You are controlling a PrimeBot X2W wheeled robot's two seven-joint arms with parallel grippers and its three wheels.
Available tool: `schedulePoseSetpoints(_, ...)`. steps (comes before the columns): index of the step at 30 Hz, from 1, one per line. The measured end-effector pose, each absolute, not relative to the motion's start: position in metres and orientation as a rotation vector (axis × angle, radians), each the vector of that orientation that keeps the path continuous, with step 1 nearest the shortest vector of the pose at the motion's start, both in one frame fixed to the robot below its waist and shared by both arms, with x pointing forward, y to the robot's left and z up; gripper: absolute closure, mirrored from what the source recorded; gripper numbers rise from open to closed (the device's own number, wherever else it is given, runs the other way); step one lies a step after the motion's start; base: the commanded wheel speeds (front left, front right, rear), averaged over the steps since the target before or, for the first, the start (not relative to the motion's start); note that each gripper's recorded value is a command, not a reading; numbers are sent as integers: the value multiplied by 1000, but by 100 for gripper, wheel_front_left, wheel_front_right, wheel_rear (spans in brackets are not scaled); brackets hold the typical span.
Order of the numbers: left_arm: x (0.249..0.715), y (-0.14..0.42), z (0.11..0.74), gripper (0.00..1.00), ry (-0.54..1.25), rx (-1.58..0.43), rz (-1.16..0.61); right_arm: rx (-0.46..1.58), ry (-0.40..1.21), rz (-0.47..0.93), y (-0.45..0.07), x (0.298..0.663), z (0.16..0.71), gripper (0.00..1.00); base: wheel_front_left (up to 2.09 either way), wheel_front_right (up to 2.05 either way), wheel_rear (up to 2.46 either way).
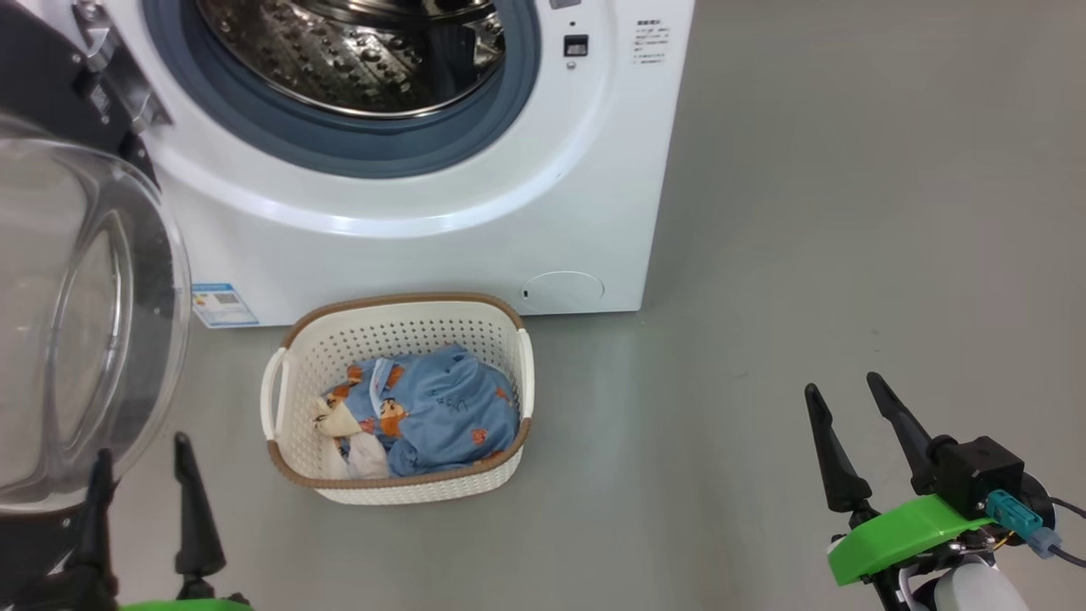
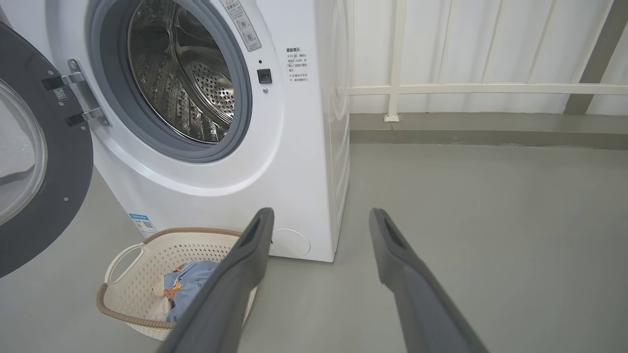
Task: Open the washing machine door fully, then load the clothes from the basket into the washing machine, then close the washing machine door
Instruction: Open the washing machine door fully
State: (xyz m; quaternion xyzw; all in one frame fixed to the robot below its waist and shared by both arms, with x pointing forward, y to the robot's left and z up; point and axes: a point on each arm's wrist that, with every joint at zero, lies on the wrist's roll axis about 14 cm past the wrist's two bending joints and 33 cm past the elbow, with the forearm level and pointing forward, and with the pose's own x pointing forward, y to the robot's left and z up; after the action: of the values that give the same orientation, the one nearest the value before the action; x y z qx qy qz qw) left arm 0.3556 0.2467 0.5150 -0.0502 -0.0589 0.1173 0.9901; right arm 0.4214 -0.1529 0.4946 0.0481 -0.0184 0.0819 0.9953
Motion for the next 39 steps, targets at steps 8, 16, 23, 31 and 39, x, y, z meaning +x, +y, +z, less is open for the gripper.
schedulePoseSetpoints(8,362,211,511,0,-101,-100,109,86,-70,132,-163,414,506,0,0,0,0)
schedulePoseSetpoints(16,359,189,498,0,-58,-109,30,72,-107,109,-170,406,518,0,0,0,0)
schedulePoseSetpoints(23,354,185,498,0,-56,-111,22,69,-112,99,-173,398,520,0,0,0,0)
schedulePoseSetpoints(31,350,184,497,0,-54,-115,29,66,-126,95,-173,396,525,0,0,0,0)
schedulePoseSetpoints(39,349,185,498,0,-55,-115,32,70,-121,87,-175,394,523,0,0,0,0)
